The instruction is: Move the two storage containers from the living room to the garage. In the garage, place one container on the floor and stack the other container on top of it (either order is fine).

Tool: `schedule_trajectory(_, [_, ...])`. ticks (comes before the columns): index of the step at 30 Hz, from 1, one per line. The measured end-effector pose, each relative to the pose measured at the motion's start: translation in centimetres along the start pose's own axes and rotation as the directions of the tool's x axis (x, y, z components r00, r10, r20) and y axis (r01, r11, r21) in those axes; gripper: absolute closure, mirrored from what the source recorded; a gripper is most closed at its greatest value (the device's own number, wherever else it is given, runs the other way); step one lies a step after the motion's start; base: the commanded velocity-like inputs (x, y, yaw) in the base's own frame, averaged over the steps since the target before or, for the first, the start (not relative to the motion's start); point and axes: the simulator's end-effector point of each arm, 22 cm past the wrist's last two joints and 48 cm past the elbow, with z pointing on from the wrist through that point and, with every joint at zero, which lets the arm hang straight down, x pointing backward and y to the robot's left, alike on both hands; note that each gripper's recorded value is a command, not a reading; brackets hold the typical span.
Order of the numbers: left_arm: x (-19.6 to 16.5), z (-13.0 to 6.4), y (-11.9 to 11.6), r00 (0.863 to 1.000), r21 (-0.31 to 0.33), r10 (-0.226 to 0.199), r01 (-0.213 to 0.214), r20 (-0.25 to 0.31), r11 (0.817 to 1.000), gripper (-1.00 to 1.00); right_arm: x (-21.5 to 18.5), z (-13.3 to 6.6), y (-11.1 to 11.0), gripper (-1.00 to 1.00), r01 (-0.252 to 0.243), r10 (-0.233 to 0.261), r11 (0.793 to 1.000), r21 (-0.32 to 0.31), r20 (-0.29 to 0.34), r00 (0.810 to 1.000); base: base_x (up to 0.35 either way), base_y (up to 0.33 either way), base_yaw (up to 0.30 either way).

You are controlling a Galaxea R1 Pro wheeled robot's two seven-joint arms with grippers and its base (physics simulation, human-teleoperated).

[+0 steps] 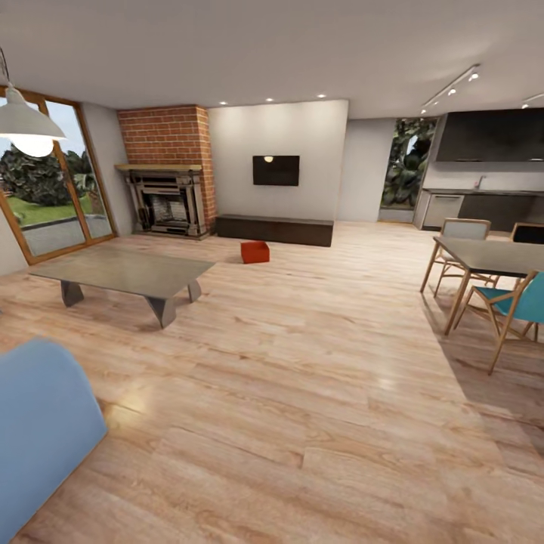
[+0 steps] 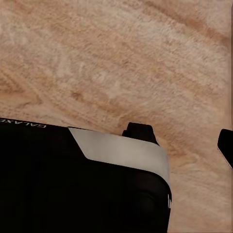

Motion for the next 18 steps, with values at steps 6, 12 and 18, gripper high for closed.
schedule_trajectory(6, [-0.01,0.0,0.01,1.0,0.0,0.0,0.0,0.0,1.0,-1.0,0.0,0.0,0.0,-1.0,0.0,0.0,1.0,0.0,0.0,1.0,0.323,0.0,0.0])
schedule_trajectory(12, [-0.04,0.0,0.01,1.0,0.0,0.0,0.0,0.001,1.0,-1.0,0.0,0.0,-0.01,-1.0,0.0,0.0,1.0,0.0,0.0,1.0,0.323,0.0,0.0])
schedule_trajectory(18, [-0.02,0.0,0.01,1.0,0.0,0.0,0.0,0.001,1.0,-1.0,0.0,0.0,-0.01,-1.0,0.0,0.0,1.0,0.0,0.0,1.0,0.323,0.0,0.0])
